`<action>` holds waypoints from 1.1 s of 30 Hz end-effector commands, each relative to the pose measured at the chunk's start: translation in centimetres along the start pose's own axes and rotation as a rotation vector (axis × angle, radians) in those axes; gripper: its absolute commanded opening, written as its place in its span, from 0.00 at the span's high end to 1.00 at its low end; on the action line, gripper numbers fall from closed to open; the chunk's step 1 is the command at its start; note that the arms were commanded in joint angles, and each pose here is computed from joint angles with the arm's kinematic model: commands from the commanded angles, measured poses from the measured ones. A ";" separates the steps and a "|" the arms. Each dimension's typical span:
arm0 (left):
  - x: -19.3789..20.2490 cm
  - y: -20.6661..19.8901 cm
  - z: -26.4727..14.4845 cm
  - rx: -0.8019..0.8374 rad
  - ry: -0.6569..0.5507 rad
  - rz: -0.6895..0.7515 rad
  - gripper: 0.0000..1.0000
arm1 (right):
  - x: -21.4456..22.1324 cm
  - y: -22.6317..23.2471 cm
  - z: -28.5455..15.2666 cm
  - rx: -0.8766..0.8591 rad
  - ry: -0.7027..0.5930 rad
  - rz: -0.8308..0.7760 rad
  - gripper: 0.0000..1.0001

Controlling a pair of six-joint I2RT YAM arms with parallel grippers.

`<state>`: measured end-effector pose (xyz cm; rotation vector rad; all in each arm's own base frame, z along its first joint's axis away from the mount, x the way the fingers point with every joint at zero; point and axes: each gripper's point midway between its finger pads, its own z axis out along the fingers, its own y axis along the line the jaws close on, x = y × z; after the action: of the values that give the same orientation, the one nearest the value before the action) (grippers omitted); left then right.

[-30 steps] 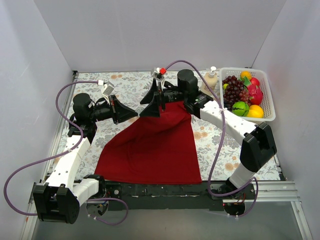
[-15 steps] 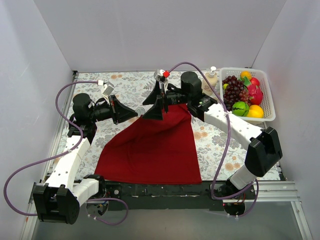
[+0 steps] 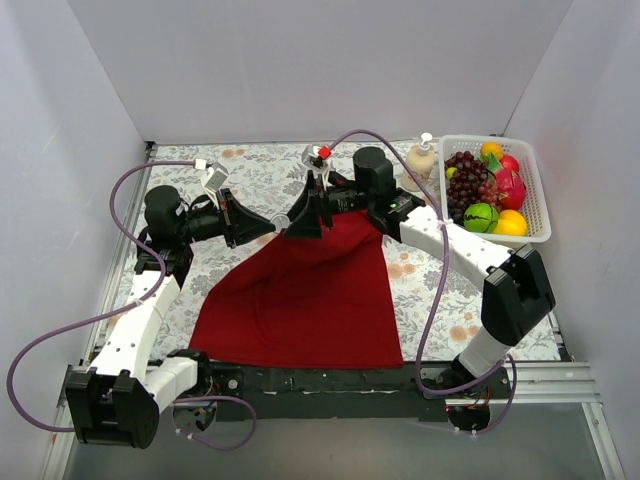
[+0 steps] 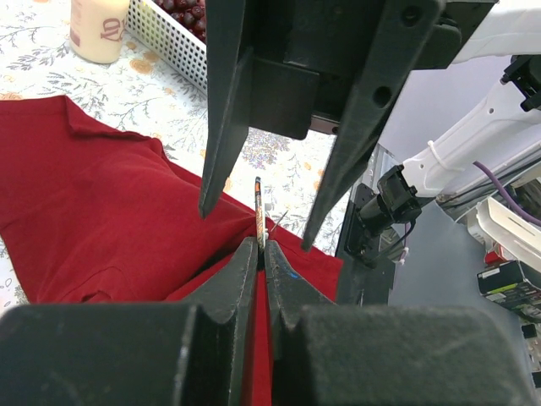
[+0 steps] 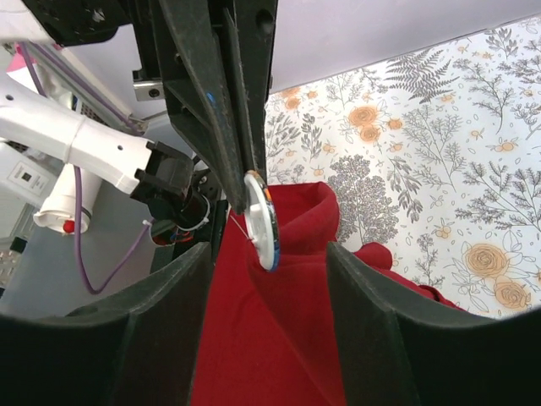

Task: Pin the brooch onto the clothing

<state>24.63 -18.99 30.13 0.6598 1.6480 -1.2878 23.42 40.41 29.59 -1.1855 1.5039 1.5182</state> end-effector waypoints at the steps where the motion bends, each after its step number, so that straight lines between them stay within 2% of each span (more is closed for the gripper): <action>1: -1.7 -1.7 -0.3 0.028 -0.021 0.078 1.00 | -1.3 0.5 0.2 -0.036 -0.027 -0.036 0.40; 4: -1.5 -1.7 -0.3 0.033 -0.016 0.076 1.00 | -1.6 0.5 0.3 -0.036 -0.033 -0.040 0.46; 8: -1.5 -1.7 -0.3 0.033 -0.015 0.076 1.00 | -1.8 0.5 0.3 -0.038 -0.035 -0.036 0.59; 19: -1.4 -1.6 -0.3 0.027 -0.015 0.077 1.00 | -2.2 0.4 0.5 -0.040 -0.042 -0.028 0.61; 23: -1.4 -1.5 -0.3 0.027 -0.014 0.075 1.00 | -2.3 0.3 0.6 -0.042 -0.046 -0.024 0.69; 26: -1.3 -1.6 -0.3 0.027 -0.014 0.074 1.00 | -2.4 0.2 0.7 -0.042 -0.046 -0.025 0.71; 29: -1.3 -1.5 -0.4 0.025 -0.014 0.072 1.00 | -2.3 0.1 0.7 -0.040 -0.045 -0.017 0.77; 33: -1.4 -1.6 -0.4 0.024 -0.015 0.077 1.00 | -2.5 0.3 0.7 -0.039 -0.050 -0.017 0.78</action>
<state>24.73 -18.92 29.96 0.6655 1.6475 -1.2739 23.37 40.88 29.44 -1.1697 1.5317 1.5827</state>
